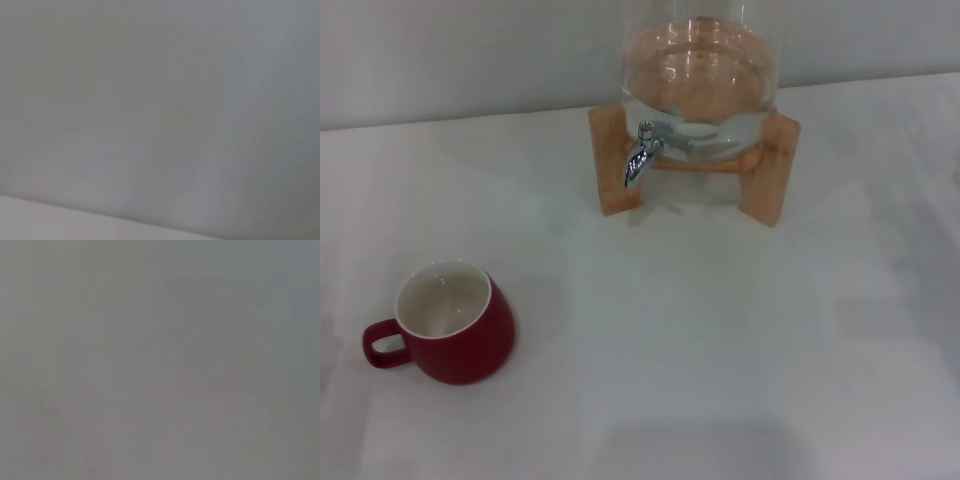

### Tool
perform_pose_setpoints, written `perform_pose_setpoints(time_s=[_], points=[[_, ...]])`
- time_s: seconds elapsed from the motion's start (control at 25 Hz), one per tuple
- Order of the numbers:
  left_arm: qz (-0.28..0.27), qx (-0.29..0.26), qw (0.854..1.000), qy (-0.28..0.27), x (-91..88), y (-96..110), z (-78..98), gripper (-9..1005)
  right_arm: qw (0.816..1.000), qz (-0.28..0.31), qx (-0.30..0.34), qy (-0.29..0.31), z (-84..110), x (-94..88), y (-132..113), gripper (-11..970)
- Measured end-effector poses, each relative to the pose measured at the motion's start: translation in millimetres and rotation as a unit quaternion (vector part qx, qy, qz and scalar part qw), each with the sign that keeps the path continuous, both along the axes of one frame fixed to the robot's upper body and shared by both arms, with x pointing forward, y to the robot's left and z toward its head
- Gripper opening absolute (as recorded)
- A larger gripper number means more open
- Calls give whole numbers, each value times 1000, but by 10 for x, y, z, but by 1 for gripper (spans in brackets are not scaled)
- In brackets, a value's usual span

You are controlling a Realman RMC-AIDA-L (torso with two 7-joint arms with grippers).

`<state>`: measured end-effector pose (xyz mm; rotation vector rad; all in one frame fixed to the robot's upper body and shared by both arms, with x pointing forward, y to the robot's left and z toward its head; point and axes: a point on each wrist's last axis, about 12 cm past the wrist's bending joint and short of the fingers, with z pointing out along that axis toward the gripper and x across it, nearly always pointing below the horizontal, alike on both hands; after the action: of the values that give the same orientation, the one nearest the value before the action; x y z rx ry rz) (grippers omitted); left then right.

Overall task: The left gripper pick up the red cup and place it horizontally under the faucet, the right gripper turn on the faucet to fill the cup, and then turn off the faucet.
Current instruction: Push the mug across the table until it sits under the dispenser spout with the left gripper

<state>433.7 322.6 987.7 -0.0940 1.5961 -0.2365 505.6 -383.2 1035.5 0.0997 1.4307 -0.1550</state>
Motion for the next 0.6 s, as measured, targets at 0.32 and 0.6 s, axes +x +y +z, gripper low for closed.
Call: perform_pose_setpoints(time_s=[0.32,0.6], points=[[-20,15,999,-25,-53,-86,41,875,1000,0,-1,2,-4,5,1,659],[-23,20,999,-28,-108,-108,38,875,1000,-2,-4,3,-1,3,-17,659]])
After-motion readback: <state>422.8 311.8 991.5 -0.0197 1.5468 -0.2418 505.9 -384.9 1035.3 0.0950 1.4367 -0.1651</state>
